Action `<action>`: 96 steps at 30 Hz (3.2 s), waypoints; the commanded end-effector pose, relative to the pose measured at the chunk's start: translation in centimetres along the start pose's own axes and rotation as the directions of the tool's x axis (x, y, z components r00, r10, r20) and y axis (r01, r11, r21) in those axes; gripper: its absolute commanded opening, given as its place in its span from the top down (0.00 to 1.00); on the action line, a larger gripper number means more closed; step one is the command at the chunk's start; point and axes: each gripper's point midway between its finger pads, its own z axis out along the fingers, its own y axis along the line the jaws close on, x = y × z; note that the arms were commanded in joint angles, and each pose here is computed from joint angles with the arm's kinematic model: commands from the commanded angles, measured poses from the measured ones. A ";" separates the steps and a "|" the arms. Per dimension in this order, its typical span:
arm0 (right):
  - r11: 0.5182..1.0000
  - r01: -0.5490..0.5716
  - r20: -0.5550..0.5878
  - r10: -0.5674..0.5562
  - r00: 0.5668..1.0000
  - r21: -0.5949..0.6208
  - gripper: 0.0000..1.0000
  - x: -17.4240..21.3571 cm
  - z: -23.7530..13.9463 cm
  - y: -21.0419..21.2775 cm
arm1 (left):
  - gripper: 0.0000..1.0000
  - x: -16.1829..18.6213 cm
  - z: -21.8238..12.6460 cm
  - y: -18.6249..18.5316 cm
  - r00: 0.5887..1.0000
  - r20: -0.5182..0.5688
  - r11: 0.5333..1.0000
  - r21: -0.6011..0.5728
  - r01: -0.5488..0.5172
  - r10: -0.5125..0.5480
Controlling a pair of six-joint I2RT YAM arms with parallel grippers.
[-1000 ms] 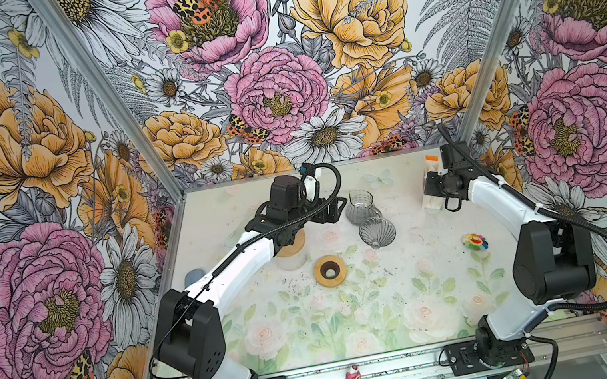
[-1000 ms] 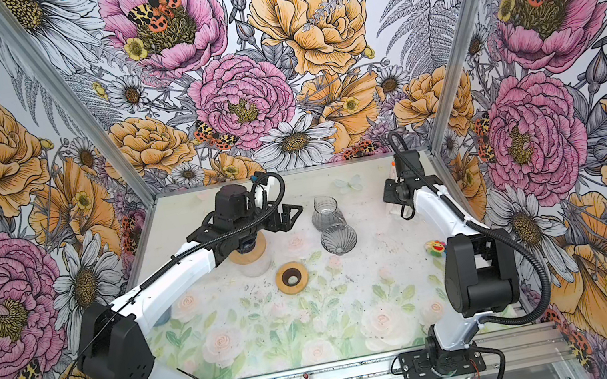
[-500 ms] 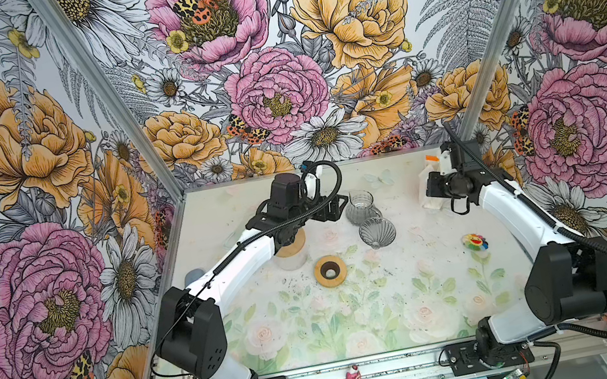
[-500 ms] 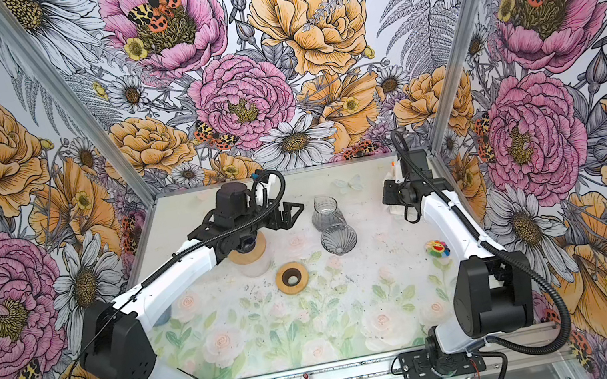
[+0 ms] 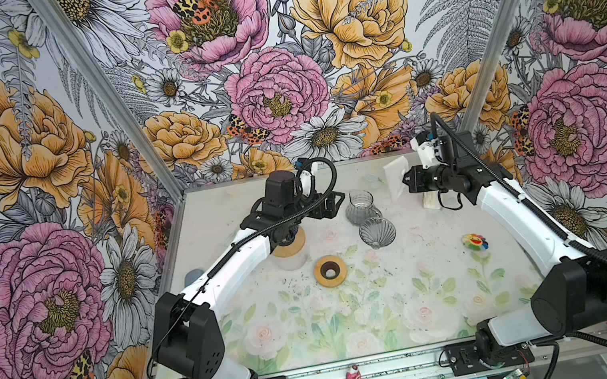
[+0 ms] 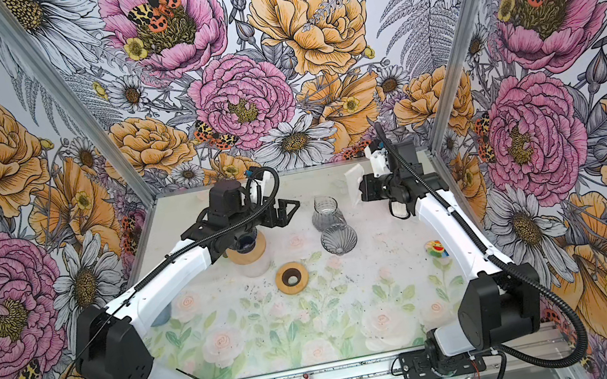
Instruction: Place the coffee filter in the dripper
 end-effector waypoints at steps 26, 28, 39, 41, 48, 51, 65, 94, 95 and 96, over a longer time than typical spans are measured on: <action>0.895 0.143 -0.150 -0.224 0.963 -0.422 1.00 1.7 7.4 20.2 | 0.03 0.4 -12.0 3.0 0.999 -0.025 0.975 -0.215 -0.050 0.046; 0.895 0.127 -0.164 -0.215 0.963 -0.428 1.00 1.9 7.9 20.8 | 0.03 0.4 -11.7 2.7 0.998 -0.034 0.978 -0.202 -0.059 0.053; 0.882 0.080 -0.198 -0.191 0.961 -0.465 1.00 2.3 8.8 22.9 | 0.03 1.8 -10.1 2.2 0.987 -0.119 0.969 -0.212 -0.127 0.103; 0.878 0.074 -0.204 -0.191 0.960 -0.473 1.00 2.4 8.9 23.2 | 0.02 2.1 -9.9 2.3 0.986 -0.129 0.968 -0.216 -0.130 0.104; 0.875 0.072 -0.212 -0.195 0.958 -0.478 1.00 2.7 9.3 23.3 | 0.01 1.5 -9.5 4.2 0.983 -0.139 0.933 -0.325 -0.157 0.118; 0.872 0.066 -0.220 -0.195 0.956 -0.485 1.00 2.9 9.2 23.3 | 0.02 0.8 -9.8 5.1 0.986 -0.124 0.919 -0.364 -0.153 0.115; 0.862 0.049 -0.245 -0.197 0.949 -0.505 1.00 3.7 9.3 23.4 | 0.02 0.1 -9.9 6.6 0.993 -0.103 0.920 -0.380 -0.095 0.060; 0.867 0.026 -0.267 -0.181 0.947 -0.498 1.00 4.1 9.7 23.2 | 0.01 1.3 -8.0 6.7 0.987 -0.141 0.910 -0.394 -0.131 0.082; 0.867 0.023 -0.268 -0.179 0.947 -0.498 1.00 4.1 9.7 23.1 | 0.01 1.2 -8.1 6.9 0.987 -0.138 0.906 -0.403 -0.128 0.078; 0.868 0.024 -0.268 -0.179 0.947 -0.497 1.00 4.1 9.7 23.1 | 0.01 1.2 -8.2 7.0 0.988 -0.135 0.904 -0.409 -0.124 0.075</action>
